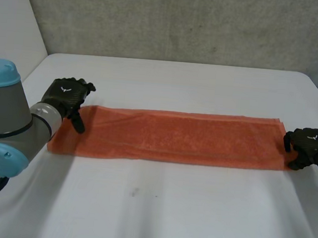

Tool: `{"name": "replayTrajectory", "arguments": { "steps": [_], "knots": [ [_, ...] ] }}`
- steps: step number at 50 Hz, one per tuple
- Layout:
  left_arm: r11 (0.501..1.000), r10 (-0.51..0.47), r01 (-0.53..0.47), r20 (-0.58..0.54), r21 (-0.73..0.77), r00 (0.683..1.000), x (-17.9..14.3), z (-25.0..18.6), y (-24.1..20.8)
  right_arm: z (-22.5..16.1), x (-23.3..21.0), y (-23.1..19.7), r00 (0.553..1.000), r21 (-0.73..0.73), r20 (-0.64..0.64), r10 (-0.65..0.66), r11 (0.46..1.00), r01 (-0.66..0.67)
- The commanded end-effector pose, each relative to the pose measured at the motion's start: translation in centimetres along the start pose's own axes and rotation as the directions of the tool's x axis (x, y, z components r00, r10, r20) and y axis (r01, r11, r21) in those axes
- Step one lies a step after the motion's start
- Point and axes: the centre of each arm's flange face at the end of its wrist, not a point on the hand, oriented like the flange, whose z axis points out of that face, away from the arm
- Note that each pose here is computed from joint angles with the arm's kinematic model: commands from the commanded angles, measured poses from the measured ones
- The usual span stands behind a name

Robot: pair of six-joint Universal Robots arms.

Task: Fold the laundry

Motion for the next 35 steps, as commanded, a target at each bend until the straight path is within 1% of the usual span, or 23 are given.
{"name": "replayTrajectory", "arguments": {
  "steps": [1,13,14,17,18,19,21,22,23,25,28,29,30,33,35],
  "knots": [
    [1.000,0.000,0.000,0.002,0.000,1.000,0.0,0.0,0.0,-0.1,-0.1,0.2,1.000,-0.007,0.006,0.004,1.000,-0.004],
    [1.000,-0.002,0.002,0.005,-0.004,1.000,-0.2,-0.1,0.1,0.2,0.8,0.3,0.999,-0.011,-0.034,-0.011,1.000,0.011],
    [1.000,-0.002,0.002,0.005,-0.005,1.000,-0.2,-0.1,0.1,0.5,2.9,0.8,0.993,-0.037,-0.110,-0.030,0.999,0.026],
    [1.000,-0.002,0.002,0.007,-0.003,1.000,-0.2,-0.2,0.0,0.6,5.1,1.1,0.978,-0.069,-0.197,-0.072,0.996,0.060],
    [1.000,-0.001,0.001,0.008,0.002,1.000,-0.3,-0.3,-0.1,0.6,6.7,1.0,0.959,-0.092,-0.258,-0.118,0.991,0.097],
    [1.000,-0.001,0.001,0.010,0.003,1.000,-0.4,-0.3,-0.2,0.6,7.4,0.9,0.948,-0.106,-0.287,-0.140,0.988,0.114],
    [1.000,-0.001,0.001,0.012,0.008,1.000,-0.4,-0.4,-0.4,0.5,8.5,0.6,0.926,-0.130,-0.327,-0.187,0.980,0.152],
    [1.000,-0.001,0.001,0.012,0.008,1.000,-0.4,-0.4,-0.4,0.5,8.5,0.6,0.926,-0.130,-0.327,-0.187,0.980,0.152],
    [1.000,-0.001,0.001,0.016,0.012,1.000,-0.6,-0.4,-0.5,0.6,9.7,-0.3,0.893,-0.145,-0.373,-0.250,0.967,0.210],
    [1.000,-0.001,0.001,0.017,0.013,1.000,-0.6,-0.4,-0.6,0.7,9.7,-1.1,0.890,-0.131,-0.377,-0.254,0.967,0.220],
    [1.000,-0.001,0.001,0.017,0.013,1.000,-0.6,-0.4,-0.6,1.1,7.5,-4.5,0.902,-0.028,-0.361,-0.238,0.969,0.245],
    [1.000,-0.001,0.001,0.018,0.013,1.000,-0.6,-0.4,-0.6,1.1,7.5,-4.5,0.902,-0.028,-0.361,-0.238,0.969,0.245],
    [1.000,-0.001,0.001,0.020,0.013,1.000,-0.6,-0.4,-0.6,1.2,6.6,-5.7,0.907,0.008,-0.350,-0.233,0.968,0.252],
    [1.000,-0.001,0.001,0.019,0.011,1.000,-0.6,-0.4,-0.5,1.1,-0.1,-11.4,0.941,0.197,-0.253,-0.223,0.941,0.276],
    [1.000,-0.003,0.002,0.021,0.011,1.000,-0.6,-0.4,-0.5,0.7,-2.8,-13.1,0.948,0.259,-0.209,-0.240,0.921,0.290]
  ]
}}
